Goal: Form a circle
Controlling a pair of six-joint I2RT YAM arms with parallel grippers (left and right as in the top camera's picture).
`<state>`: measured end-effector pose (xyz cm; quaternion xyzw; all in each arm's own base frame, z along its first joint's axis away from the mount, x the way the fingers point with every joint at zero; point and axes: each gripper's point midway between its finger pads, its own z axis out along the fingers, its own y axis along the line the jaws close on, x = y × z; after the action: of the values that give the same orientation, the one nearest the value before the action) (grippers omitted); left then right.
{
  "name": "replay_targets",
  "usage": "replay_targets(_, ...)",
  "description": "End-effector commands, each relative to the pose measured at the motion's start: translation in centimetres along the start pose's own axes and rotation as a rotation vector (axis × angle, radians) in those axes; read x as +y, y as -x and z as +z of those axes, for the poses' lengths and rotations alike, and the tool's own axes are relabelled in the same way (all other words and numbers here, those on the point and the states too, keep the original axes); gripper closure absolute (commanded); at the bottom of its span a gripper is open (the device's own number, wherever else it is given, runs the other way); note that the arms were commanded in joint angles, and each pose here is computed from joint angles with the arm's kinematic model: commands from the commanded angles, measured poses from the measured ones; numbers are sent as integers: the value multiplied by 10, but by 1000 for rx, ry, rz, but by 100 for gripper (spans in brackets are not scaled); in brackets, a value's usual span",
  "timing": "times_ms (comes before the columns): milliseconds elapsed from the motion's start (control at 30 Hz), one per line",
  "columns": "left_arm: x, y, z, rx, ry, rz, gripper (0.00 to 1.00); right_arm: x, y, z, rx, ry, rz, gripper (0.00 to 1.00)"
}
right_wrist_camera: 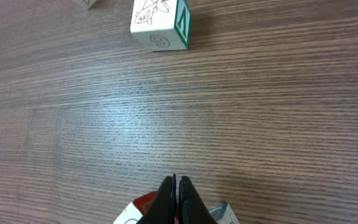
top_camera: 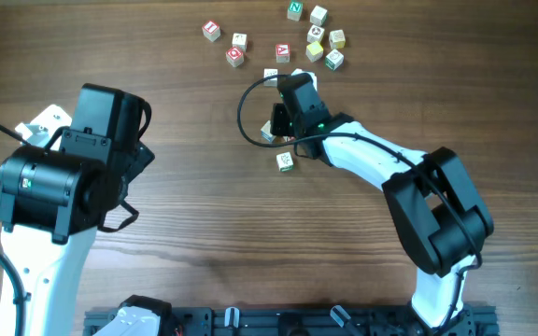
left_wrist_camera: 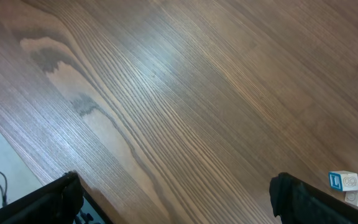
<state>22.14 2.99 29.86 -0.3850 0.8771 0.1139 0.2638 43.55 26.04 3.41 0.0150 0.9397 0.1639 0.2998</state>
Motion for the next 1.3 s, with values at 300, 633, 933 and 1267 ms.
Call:
replay_targets(300, 3, 2, -1, -7, -1, -10, 0, 4, -7, 4, 36, 9, -14, 95)
replay_targets(633, 3, 2, -1, -7, -1, -10, 0, 4, -11, 4, 47, 6, -2, 95)
replay_targets(933, 3, 2, -1, -7, -1, -10, 0, 3, -12, 4, 53, 2, 0, 95)
replay_targets(1267, 3, 2, -1, -7, 0, -9, 0, 2, -13, 4, 57, 0, 0, 95)
